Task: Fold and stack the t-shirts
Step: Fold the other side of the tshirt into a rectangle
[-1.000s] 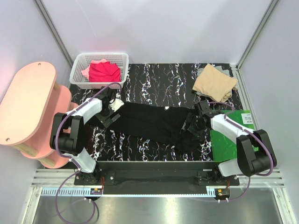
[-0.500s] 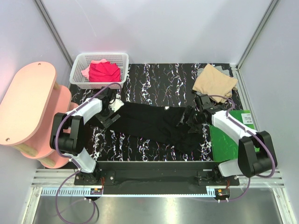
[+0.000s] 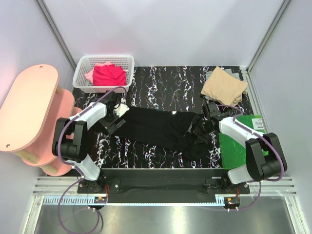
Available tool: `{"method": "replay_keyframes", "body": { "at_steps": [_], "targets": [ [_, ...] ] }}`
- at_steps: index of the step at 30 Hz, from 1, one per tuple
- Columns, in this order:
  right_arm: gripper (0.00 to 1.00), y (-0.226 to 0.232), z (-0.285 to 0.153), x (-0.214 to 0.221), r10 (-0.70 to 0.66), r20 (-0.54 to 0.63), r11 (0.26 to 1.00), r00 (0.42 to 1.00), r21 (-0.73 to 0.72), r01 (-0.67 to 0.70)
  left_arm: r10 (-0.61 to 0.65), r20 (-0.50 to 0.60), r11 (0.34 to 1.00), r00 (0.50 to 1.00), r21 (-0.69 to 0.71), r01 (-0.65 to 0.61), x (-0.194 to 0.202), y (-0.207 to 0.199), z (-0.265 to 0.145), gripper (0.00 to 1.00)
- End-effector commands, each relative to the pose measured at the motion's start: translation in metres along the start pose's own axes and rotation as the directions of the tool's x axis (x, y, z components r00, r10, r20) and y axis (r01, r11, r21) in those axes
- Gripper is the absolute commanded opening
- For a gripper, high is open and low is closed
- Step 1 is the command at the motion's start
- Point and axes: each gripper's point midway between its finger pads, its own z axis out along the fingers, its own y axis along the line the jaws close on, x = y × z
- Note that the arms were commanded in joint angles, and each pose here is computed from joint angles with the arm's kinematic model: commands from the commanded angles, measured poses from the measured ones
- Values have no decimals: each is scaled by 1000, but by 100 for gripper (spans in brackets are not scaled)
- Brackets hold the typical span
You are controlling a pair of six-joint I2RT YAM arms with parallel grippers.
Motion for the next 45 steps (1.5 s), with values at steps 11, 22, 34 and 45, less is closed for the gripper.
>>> {"method": "replay_keyframes", "body": {
  "at_steps": [11,22,34,45],
  "targets": [
    [56,38,6,24,-63,-68,993,996,-104,55,-34,61,999,998,-8,34,-12,3,-12,96],
    [11,73,-29,-18,-245,90,968,965,-37,249,-31,63,999,998,-10,32,-12,3,-12,96],
    [11,55,-23,-56,-359,119,923,926,192,334,-17,54,1000,998,-24,19,-7,4,-12,96],
    [75,-46,-18,-46,-262,116,881,958,434,188,-12,54,1000,998,-21,13,-7,6,-9,96]
  ]
}}
